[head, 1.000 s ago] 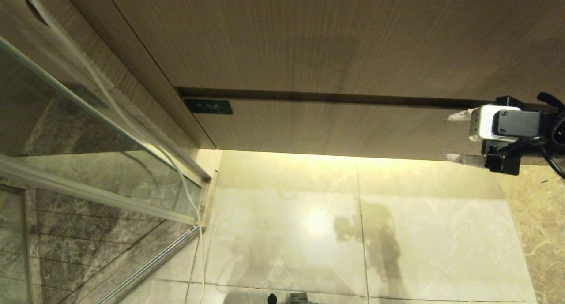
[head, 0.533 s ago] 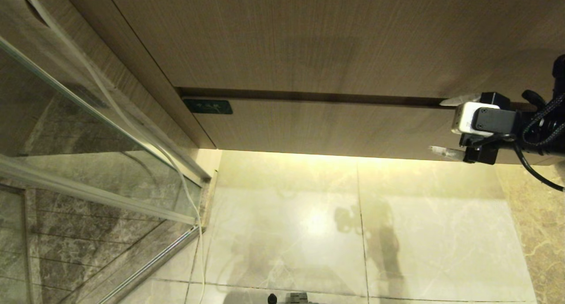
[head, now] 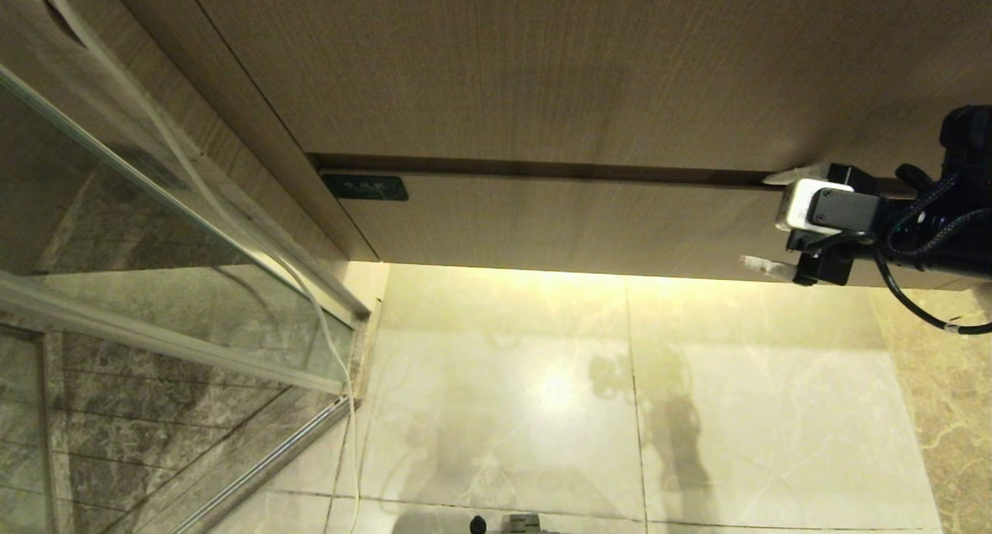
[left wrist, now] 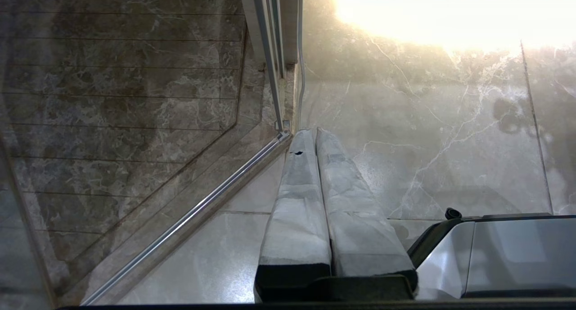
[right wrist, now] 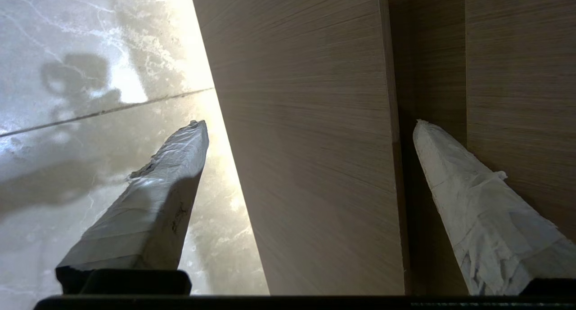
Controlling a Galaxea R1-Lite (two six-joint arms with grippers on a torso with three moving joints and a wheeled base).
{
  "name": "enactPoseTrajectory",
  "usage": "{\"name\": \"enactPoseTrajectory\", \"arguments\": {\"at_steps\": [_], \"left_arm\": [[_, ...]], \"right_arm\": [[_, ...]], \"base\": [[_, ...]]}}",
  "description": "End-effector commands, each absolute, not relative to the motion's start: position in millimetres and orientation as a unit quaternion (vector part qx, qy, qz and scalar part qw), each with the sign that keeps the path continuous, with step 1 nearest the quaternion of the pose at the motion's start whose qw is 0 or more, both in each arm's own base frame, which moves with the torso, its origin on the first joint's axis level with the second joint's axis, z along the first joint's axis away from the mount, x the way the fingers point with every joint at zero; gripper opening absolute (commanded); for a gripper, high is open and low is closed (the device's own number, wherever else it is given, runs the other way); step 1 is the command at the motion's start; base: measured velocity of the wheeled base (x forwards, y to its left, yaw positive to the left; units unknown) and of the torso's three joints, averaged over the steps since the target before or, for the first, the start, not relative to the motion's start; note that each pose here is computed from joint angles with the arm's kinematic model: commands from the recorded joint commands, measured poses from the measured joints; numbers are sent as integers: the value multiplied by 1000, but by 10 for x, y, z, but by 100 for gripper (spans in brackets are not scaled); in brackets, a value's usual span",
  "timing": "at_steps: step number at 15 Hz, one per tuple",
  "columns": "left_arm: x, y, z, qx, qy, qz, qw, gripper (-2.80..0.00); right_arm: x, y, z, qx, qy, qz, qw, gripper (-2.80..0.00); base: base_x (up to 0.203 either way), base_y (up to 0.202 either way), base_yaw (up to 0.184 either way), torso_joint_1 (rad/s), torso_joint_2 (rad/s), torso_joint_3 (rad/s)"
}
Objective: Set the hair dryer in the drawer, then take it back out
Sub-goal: Pull open the drawer
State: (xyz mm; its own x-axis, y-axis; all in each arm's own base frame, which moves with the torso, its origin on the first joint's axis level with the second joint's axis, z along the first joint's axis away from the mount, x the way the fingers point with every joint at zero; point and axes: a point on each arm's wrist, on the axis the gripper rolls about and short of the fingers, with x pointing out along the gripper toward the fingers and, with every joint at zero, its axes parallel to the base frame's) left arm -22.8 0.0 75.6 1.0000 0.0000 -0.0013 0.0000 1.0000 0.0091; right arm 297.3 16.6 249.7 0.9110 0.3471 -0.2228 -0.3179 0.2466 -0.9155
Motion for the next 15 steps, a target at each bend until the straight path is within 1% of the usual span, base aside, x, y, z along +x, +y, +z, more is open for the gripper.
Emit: {"name": "enactPoseTrajectory", "arguments": {"at_steps": [1, 7, 15], "left_arm": [[-228, 0, 753, 5, 1, 0, 1000, -280], [-228, 0, 753, 5, 1, 0, 1000, -280], [-229, 0, 757, 5, 0, 0, 1000, -280]], "right_arm": [[3029, 156, 2453, -577, -13, 209, 789, 0], [3109, 163, 2364, -569, -19, 205, 796, 0], [3000, 161, 2090, -553, 27, 241, 797, 0]], "base": [[0, 0, 0, 0, 0, 0], [0, 0, 0, 0, 0, 0], [0, 0, 0, 0, 0, 0]]}}
